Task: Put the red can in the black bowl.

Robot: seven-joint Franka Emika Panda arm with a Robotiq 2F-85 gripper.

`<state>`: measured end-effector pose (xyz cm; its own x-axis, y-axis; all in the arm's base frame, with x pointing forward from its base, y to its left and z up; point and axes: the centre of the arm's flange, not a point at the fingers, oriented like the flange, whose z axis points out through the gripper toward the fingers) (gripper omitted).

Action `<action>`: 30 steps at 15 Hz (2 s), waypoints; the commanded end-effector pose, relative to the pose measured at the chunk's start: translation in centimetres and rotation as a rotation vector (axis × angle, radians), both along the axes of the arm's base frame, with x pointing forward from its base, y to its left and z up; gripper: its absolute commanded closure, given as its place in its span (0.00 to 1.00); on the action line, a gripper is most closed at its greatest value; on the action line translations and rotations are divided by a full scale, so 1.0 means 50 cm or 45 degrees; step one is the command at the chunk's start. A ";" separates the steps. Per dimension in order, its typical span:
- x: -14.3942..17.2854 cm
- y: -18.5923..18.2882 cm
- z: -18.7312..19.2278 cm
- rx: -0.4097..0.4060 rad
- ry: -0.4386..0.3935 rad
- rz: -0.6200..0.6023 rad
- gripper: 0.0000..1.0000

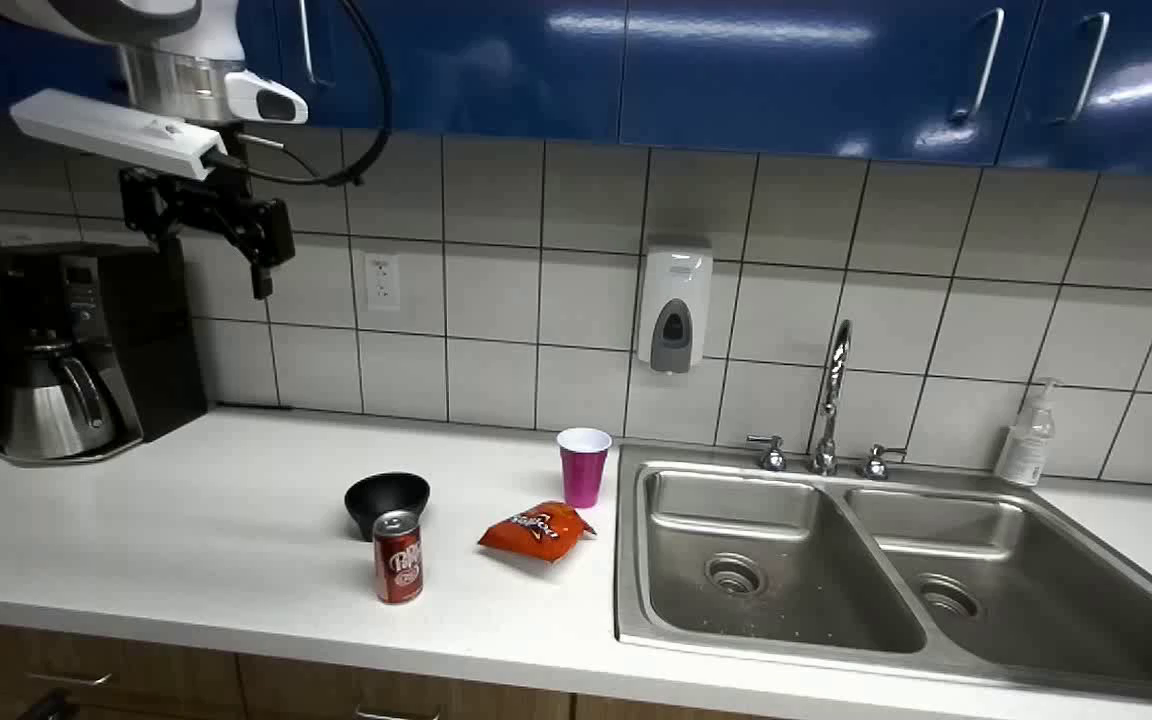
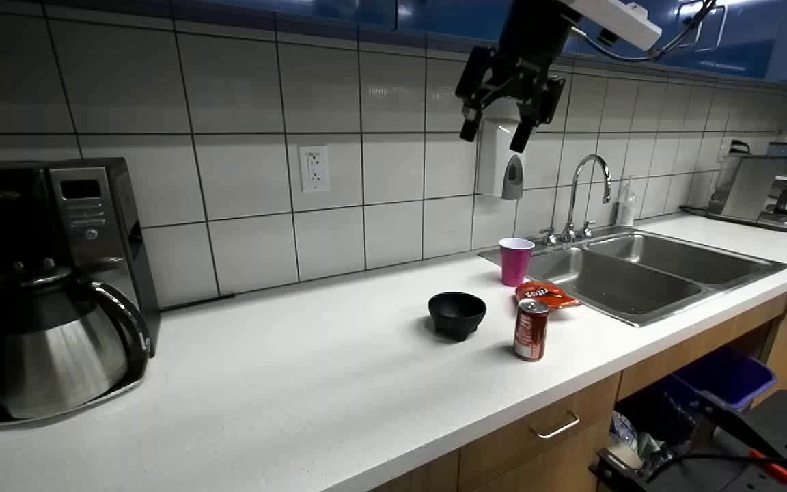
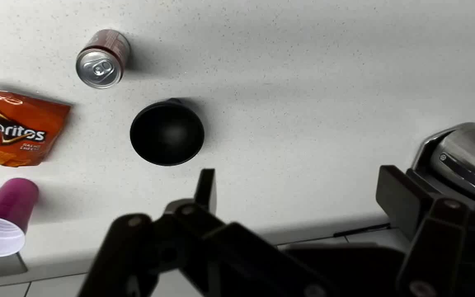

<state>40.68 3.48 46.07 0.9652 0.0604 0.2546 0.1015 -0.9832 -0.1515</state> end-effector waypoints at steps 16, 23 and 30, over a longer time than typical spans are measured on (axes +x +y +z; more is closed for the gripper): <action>-0.021 -0.037 -0.038 -0.008 -0.029 -0.006 0.00; -0.026 -0.103 -0.070 -0.015 -0.056 -0.046 0.00; -0.034 -0.163 -0.097 -0.027 -0.067 -0.046 0.00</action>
